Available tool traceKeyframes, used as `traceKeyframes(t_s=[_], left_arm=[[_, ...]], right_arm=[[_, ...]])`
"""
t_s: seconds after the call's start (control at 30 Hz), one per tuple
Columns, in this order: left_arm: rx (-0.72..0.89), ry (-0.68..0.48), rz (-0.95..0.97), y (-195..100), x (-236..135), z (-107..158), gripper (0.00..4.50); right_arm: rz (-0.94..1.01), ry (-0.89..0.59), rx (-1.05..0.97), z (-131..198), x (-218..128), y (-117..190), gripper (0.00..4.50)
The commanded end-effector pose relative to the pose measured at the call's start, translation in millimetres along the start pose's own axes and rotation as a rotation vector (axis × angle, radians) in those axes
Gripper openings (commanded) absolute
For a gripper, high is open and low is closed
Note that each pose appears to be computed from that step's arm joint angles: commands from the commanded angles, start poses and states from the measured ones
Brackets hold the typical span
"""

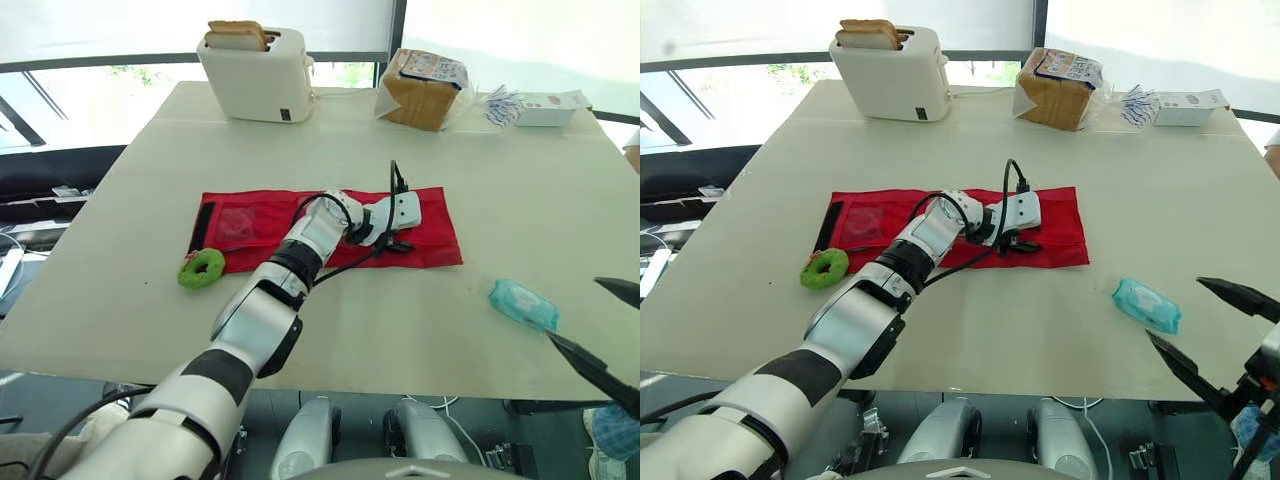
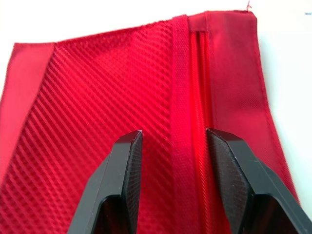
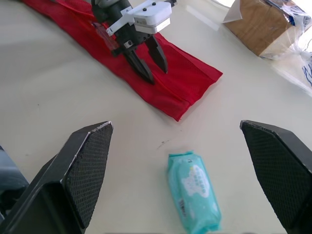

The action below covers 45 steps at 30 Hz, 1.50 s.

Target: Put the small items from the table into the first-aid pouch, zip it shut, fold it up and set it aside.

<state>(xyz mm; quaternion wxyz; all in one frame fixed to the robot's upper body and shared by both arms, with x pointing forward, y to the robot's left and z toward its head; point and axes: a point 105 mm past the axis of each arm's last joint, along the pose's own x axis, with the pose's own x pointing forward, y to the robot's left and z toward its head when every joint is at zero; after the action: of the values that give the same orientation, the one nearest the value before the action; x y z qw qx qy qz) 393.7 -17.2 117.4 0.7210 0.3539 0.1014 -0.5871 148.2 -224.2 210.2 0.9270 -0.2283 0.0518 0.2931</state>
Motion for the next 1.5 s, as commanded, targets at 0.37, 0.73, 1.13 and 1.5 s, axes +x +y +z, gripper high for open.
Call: traceKeyframes(t_s=[0.37, 0.73, 1.13, 1.5], left_arm=[[-0.149, -0.137, -0.099, -4, -8, 20, 0.04], [-0.373, -0.221, -0.176, -36, -20, 37, 0.04], [-0.384, -0.226, -0.129, -36, -8, 41, 0.04], [-0.379, -0.247, -0.088, -30, -6, 43, 0.04]], right_arm=[[0.111, -0.010, -0.077, 15, -4, -31, 4.50], [-0.077, 0.132, 0.043, -21, -21, -32, 4.50], [0.031, 0.321, 0.166, -81, 20, -15, 4.50], [-0.019, 0.424, 0.122, -124, 55, -40, 4.50]])
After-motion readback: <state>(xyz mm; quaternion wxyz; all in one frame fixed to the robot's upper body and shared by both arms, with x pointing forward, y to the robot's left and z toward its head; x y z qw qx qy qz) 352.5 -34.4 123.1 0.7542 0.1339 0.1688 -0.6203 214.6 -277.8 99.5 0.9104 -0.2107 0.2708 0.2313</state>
